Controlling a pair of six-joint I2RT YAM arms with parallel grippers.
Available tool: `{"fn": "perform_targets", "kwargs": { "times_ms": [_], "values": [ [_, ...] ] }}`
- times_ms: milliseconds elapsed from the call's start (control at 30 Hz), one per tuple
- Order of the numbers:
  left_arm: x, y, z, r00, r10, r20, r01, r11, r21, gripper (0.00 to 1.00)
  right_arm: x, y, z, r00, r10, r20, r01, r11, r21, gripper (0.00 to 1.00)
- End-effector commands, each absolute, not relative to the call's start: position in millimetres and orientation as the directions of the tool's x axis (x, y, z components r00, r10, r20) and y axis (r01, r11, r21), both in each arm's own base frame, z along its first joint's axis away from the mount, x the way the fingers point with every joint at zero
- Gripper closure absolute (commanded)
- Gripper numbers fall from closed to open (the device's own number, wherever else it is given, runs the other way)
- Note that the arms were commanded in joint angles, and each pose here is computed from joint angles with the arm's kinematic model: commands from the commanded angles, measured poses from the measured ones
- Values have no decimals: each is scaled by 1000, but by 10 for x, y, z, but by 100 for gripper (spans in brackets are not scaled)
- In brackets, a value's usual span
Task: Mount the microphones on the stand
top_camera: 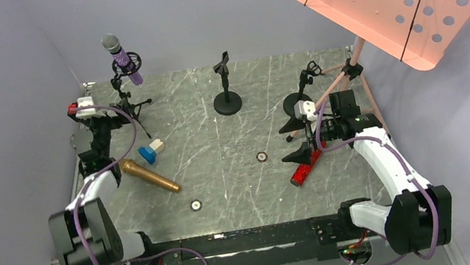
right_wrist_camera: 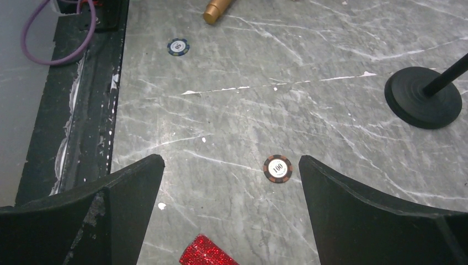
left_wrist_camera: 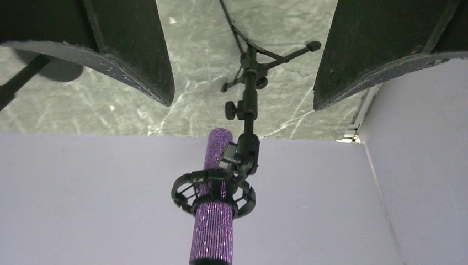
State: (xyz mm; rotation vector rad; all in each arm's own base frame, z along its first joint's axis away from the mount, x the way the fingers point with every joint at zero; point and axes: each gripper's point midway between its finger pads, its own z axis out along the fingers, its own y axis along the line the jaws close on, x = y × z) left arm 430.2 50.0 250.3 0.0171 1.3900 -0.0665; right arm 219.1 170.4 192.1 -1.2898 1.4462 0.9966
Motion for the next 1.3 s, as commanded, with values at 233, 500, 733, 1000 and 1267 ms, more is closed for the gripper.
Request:
{"fn": "perform_targets", "kwargs": {
  "times_ms": [233,500,733,1000,1267],
  "values": [
    [3701,127,2587,-54,-408,-912,100,906,-411,1,2272,1624,1999,110,-295,-949,-979,132,-155,1],
    [3229,-527,2481,-270,-467,-842,331,776,-537,1,2265,1624,1973,100,-299,-949,-982,122,-142,1],
    [3022,-1140,2271,-400,-352,-847,374,781,-501,1,2301,1593,1922,101,-327,-940,-980,132,-151,0],
    [3352,-1871,2127,-356,-201,-913,474,803,-362,1,2317,1581,1897,96,-338,-936,-979,138,-151,1],
    [4087,-2382,2036,-167,-217,-962,592,758,-274,3,2319,1558,1893,110,-350,-931,-975,143,-169,0]
  ]
}}
